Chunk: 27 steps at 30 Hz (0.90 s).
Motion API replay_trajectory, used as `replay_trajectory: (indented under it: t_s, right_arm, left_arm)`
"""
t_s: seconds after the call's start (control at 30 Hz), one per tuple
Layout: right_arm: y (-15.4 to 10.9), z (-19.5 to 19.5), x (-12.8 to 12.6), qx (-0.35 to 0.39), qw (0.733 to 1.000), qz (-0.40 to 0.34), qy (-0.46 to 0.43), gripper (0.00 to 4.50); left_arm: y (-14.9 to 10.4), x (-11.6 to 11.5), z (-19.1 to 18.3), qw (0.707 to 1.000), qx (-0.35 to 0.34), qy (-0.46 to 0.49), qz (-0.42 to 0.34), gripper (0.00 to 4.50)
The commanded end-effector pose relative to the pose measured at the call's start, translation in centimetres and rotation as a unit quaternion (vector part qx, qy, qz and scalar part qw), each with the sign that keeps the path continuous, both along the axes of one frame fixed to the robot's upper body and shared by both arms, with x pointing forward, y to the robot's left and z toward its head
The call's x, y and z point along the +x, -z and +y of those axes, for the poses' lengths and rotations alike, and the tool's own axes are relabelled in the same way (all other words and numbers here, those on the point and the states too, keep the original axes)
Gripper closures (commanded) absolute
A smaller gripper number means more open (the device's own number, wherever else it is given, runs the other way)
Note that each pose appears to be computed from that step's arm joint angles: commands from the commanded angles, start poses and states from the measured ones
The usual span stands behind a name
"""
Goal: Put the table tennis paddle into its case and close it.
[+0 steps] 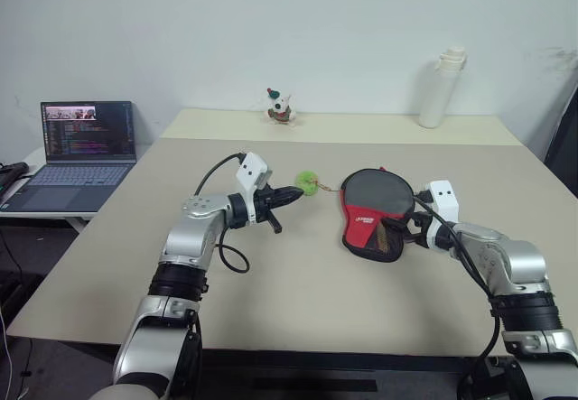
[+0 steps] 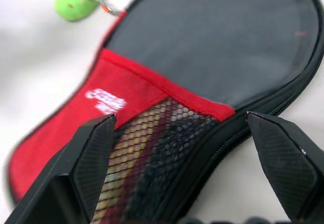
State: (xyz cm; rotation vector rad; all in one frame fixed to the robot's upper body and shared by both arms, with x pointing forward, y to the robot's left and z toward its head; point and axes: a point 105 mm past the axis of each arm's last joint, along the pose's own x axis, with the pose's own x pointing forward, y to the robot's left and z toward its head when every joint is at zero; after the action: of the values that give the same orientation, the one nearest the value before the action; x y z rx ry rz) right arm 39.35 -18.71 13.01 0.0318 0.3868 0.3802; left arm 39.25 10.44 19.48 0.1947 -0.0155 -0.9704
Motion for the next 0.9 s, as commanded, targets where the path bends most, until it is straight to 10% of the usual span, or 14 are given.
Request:
replay_trajectory:
  t_s: [0.03, 0.63, 0.9]
  right_arm:
    - [0.0, -0.2, 1.1, -0.011, 1.0, -0.009, -0.003, 0.0]
    - [2.8, 2.6, 0.8, -0.002, 0.997, 0.054, -0.063, 0.0]
    - [3.2, 4.3, 1.5, 0.046, 0.994, 0.077, -0.064, 2.33]
  left_arm:
    - [-1.6, -0.5, -0.2, 1.0, -0.007, -0.002, -0.028, 4.48]
    - [-1.7, -0.7, -0.5, 1.0, 0.0, 0.001, -0.031, 4.48]
    - [-1.2, -0.9, 0.6, 1.0, 0.012, -0.005, -0.026, 4.5]
